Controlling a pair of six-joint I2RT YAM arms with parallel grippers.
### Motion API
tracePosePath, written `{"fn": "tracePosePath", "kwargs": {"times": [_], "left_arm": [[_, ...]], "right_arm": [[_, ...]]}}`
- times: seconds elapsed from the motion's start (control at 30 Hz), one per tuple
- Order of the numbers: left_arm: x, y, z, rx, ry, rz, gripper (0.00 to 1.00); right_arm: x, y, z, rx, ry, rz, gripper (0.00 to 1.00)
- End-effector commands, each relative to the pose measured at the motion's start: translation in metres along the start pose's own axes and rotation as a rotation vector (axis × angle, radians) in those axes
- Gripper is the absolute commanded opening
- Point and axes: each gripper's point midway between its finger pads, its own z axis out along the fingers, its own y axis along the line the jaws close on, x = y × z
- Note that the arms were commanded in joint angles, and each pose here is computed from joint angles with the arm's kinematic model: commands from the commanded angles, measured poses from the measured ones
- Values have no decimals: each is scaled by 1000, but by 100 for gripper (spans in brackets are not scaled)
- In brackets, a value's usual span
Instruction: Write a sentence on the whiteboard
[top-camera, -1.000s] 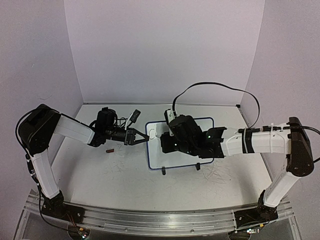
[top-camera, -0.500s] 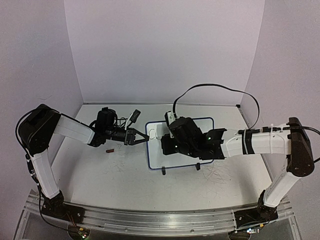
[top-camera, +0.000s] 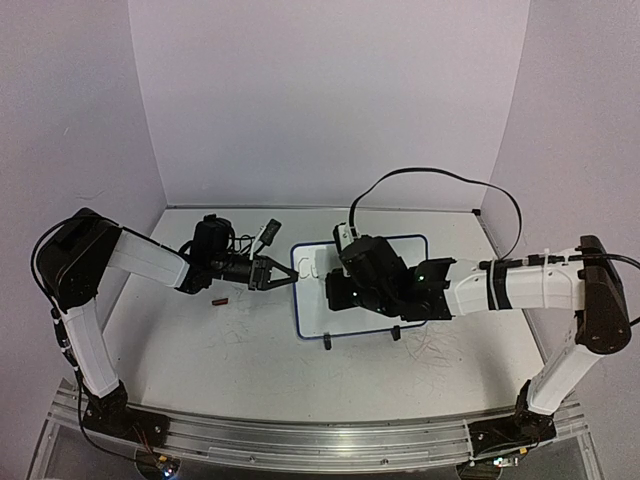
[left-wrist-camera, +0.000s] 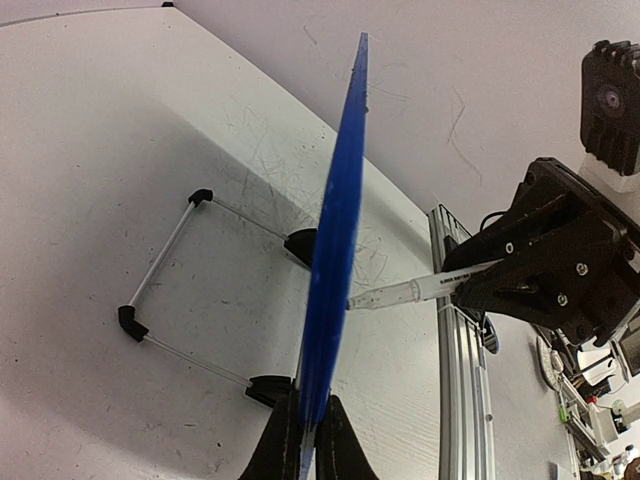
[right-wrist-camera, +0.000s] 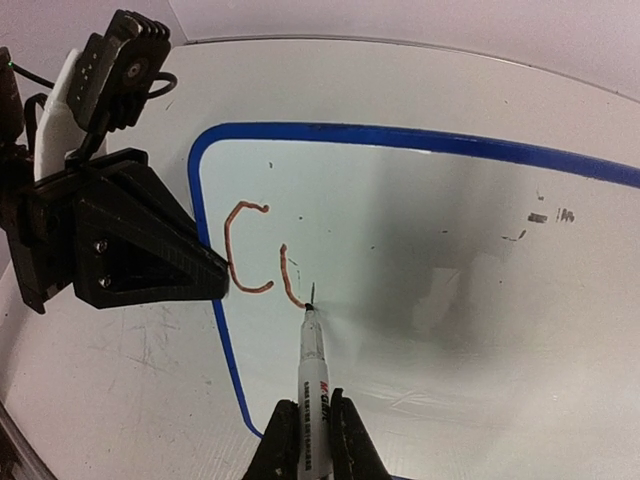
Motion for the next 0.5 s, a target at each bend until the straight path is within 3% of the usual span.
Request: {"fn": "tracePosePath", "kwargs": {"times": [0.0,0.47], "left_arm": [[1,-10,-1,36,6,-5,0],[0,-11,-1,40,7,-4,0]], "right_arm": [[-23,-14,-12,65,-74,21,0],[-32,-10,-12,63,-94,15,0]]}}
